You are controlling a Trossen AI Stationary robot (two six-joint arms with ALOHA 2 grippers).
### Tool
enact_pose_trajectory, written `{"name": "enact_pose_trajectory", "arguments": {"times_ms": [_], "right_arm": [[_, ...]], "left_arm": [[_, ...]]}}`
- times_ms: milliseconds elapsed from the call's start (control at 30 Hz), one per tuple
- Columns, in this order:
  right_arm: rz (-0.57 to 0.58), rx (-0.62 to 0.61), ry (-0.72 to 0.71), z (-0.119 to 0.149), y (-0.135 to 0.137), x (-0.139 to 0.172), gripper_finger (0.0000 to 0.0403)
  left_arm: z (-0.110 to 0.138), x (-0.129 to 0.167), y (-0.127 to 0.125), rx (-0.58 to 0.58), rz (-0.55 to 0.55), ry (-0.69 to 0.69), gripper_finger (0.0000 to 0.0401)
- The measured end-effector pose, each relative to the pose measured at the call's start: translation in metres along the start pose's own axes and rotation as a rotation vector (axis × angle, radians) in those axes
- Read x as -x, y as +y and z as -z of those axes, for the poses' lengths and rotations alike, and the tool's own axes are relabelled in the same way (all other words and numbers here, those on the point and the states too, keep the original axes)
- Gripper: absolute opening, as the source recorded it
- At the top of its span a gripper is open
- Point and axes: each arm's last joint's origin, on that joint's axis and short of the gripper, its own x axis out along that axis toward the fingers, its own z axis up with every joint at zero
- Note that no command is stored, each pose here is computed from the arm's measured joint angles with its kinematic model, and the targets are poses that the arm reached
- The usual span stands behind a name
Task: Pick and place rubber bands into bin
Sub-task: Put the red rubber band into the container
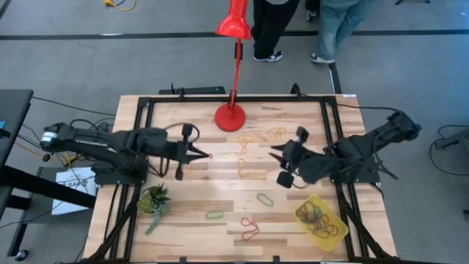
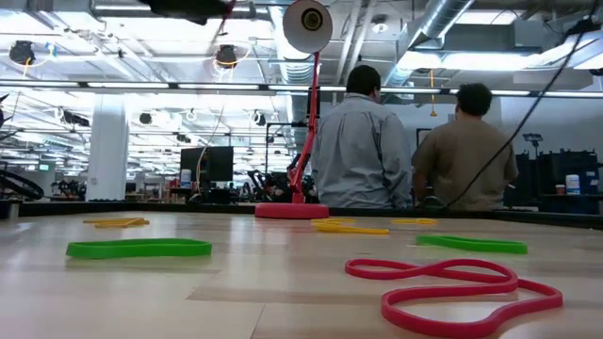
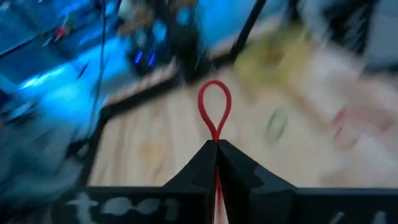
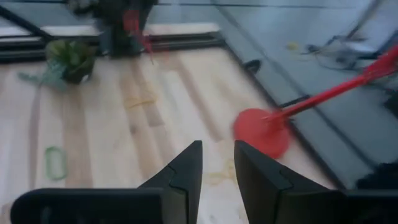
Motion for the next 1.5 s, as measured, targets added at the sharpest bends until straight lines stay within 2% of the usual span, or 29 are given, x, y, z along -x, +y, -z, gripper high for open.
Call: {"name": "enact_pose_trajectory", "arguments": {"times_ms": [67, 200, 300, 433, 533, 667, 833, 1100, 1167, 1267, 1333, 1500], "right_arm": [[-0.083, -0.007, -0.035, 0.029, 0.003, -0.023, 0.0087], [-0.291, -0.040, -0.254, 0.084, 0.010, -0.072, 0.0087], [-0.287, -0.125, -0.408, 0.116, 0.006, -0.100, 0.0087], [-0.302, -0.251, -0.460, 0.144, 0.001, -0.128, 0.0087], [-0.379, -0.278, -0.479, 0.151, 0.007, -0.146, 0.0087], [-0.442, -0.251, -0.561, 0.142, 0.017, -0.162, 0.0087], [-0.446, -0.217, -0.551, 0.138, 0.024, -0.175, 0.0087], [-0.443, -0.220, -0.560, 0.135, 0.020, -0.176, 0.0081], [-0.440, -0.216, -0.549, 0.136, 0.020, -0.177, 0.0065], [-0.429, -0.206, -0.514, 0.139, 0.019, -0.179, 0.0020], [-0.420, -0.201, -0.488, 0.141, 0.020, -0.181, 0.0007], [-0.357, -0.237, -0.430, 0.146, 0.019, -0.183, 0.0003]], "left_arm": [[0.008, -0.002, 0.005, 0.055, 0.031, -0.079, 0.0000], [0.032, -0.021, 0.001, 0.126, 0.008, -0.151, 0.0000], [0.046, -0.041, -0.009, 0.166, 0.052, -0.215, 0.0000], [0.052, -0.068, -0.018, 0.213, 0.058, -0.281, 0.0000], [0.054, -0.094, -0.020, 0.242, 0.037, -0.288, 0.0000], [0.054, -0.128, -0.020, 0.248, 0.037, -0.287, 0.0000], [0.046, -0.149, -0.015, 0.285, 0.028, -0.292, 0.0000], [0.045, -0.149, -0.012, 0.268, 0.003, -0.252, 0.0000], [0.047, -0.150, -0.013, 0.270, 0.005, -0.232, 0.0000], [0.048, -0.150, -0.014, 0.270, 0.014, -0.213, 0.0000], [0.049, -0.150, -0.014, 0.271, 0.005, -0.208, 0.0000], [0.054, -0.150, -0.010, 0.273, -0.188, -0.117, 0.0000]]}}
